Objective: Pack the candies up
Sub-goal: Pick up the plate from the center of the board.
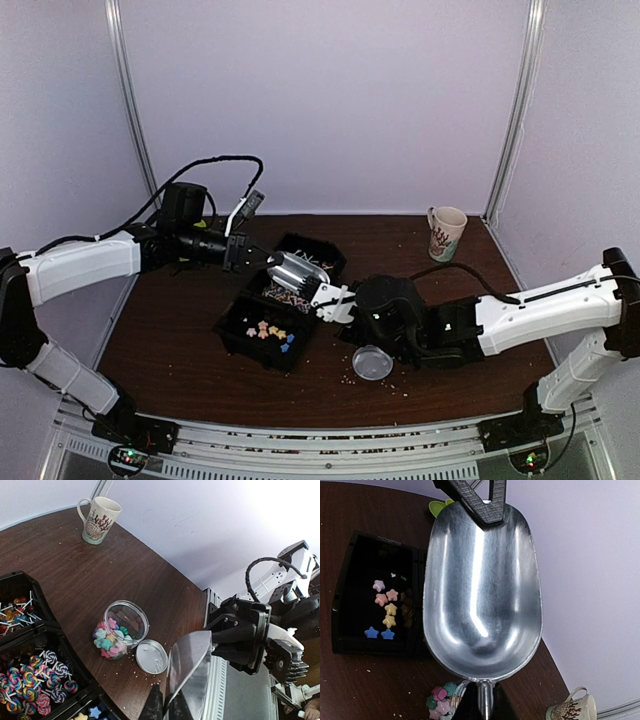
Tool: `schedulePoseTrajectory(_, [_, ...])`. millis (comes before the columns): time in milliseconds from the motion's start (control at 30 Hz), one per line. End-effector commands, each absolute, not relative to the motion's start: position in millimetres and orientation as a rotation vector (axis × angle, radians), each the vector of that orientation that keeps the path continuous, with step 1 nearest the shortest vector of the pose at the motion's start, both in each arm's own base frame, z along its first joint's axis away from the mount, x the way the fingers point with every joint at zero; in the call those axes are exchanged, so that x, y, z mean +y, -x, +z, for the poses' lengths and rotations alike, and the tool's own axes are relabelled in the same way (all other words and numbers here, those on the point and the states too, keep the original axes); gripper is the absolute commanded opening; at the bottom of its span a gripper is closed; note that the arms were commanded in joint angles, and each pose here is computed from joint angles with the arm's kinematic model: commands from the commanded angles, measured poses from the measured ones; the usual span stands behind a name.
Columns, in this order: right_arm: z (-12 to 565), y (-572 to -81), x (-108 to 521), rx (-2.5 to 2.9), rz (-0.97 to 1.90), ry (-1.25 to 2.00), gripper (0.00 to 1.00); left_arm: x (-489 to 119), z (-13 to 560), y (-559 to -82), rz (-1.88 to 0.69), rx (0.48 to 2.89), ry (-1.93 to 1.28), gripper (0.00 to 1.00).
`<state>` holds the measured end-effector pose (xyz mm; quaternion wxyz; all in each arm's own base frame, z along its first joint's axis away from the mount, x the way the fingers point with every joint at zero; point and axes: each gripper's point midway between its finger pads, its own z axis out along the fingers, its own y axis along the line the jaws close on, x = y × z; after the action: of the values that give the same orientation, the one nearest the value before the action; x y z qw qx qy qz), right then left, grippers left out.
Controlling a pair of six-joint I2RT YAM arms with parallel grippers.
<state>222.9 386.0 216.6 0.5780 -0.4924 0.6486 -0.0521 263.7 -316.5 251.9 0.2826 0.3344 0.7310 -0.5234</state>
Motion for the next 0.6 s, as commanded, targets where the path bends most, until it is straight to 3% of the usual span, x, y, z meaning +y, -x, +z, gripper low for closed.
schedulePoseTrajectory(0, [245.6,-222.7,393.0,1.434,-0.071,1.058,0.02,-321.5,256.7,-260.4,-1.459,1.905,-0.925,0.0])
schedulePoseTrajectory(400, [253.6,-214.0,398.2,1.382,0.019,1.062,0.14,-324.0,254.1,-258.6,-1.504,1.907,-0.926,0.0])
schedulePoseTrajectory(567, [254.9,-212.6,398.0,1.365,0.022,1.064,0.14,-325.1,255.0,-257.2,-1.536,1.896,-0.927,0.0])
